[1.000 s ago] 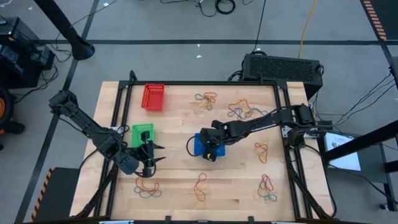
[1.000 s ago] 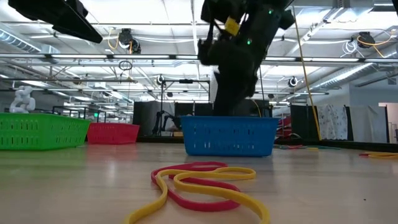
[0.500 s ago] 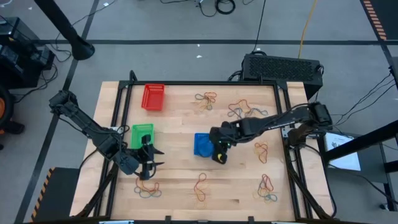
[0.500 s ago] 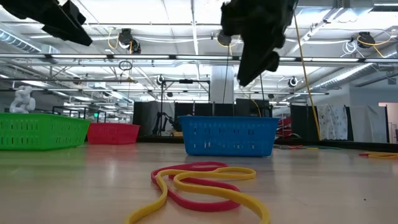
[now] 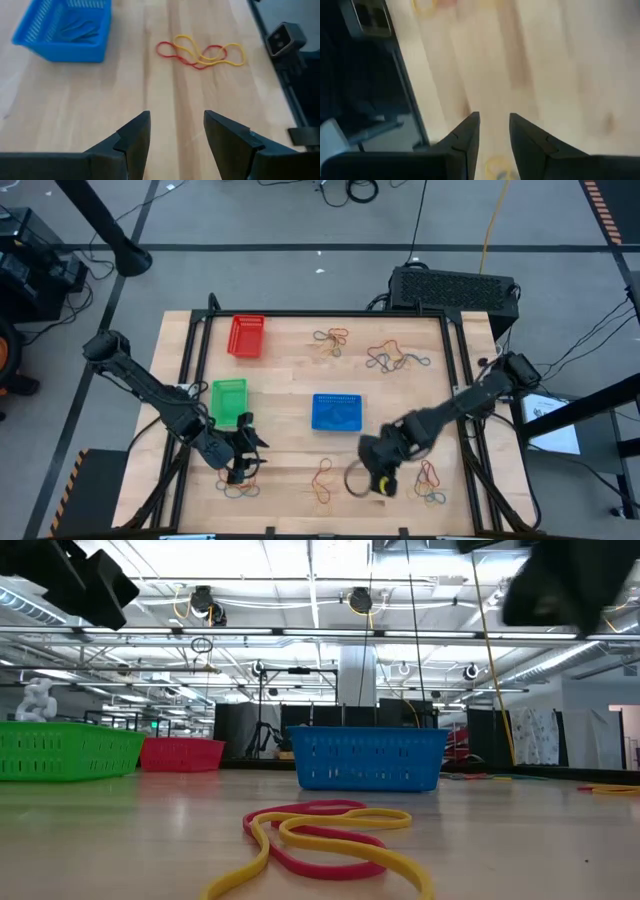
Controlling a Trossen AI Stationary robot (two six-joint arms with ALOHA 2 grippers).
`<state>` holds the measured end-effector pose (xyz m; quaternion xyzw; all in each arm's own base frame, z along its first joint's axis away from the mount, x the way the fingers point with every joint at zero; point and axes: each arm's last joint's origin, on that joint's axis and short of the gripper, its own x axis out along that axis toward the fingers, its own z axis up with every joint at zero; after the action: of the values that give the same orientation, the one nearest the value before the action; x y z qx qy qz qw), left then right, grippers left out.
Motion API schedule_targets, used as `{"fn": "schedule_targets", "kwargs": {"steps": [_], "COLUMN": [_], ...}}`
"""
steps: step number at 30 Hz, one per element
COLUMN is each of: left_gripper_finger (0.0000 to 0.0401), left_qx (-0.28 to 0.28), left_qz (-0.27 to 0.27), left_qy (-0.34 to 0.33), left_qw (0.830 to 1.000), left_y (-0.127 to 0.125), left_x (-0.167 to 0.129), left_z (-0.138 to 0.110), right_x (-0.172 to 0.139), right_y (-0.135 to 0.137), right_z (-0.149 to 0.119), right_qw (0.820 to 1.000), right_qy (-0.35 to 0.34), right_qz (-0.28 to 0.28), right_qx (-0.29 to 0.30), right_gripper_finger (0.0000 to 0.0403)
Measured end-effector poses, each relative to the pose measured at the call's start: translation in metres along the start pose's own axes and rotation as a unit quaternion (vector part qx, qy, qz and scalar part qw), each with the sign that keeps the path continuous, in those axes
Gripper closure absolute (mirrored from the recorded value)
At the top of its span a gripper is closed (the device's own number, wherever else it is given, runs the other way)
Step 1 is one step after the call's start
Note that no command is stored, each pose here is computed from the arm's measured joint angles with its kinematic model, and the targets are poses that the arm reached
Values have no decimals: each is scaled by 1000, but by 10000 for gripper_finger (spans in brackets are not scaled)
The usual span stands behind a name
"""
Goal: Sort rubber bands into baskets
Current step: Put the blue rubber band into the blue bin
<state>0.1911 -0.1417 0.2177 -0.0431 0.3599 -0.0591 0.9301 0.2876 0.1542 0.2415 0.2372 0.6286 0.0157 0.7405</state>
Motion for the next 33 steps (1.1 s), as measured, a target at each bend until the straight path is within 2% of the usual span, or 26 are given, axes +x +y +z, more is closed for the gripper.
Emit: {"fn": "schedule_targets", "kwargs": {"steps": [7,12,15,18,23,28,33], "left_gripper_finger": [210,210,210,210,210,210,210], "left_qx": [9,33,39,38,25,21,21], "left_qz": [-23,-24,-21,-20,-16,-15,-17], "left_qy": [3,2,1,2,3,3,4], "left_qw": [1000,999,999,999,1000,1000,1000], "left_y": [-3,-3,-1,2,8,9,9], "left_x": [4,4,5,6,8,9,9], "left_z": [0,1,2,4,7,7,7], "right_x": [8,9,13,22,45,64,72], "right_y": [24,32,30,30,23,19,9], "right_z": [-50,-81,-97,-113,-137,-151,-161], "right_qw": [993,983,978,976,978,983,981], "right_qy": [92,124,138,144,151,146,151], "right_qz": [-25,-75,-110,-119,-116,-82,-97], "right_qx": [67,110,116,115,81,71,70], "right_gripper_finger": [305,305,305,305,305,305,305]}}
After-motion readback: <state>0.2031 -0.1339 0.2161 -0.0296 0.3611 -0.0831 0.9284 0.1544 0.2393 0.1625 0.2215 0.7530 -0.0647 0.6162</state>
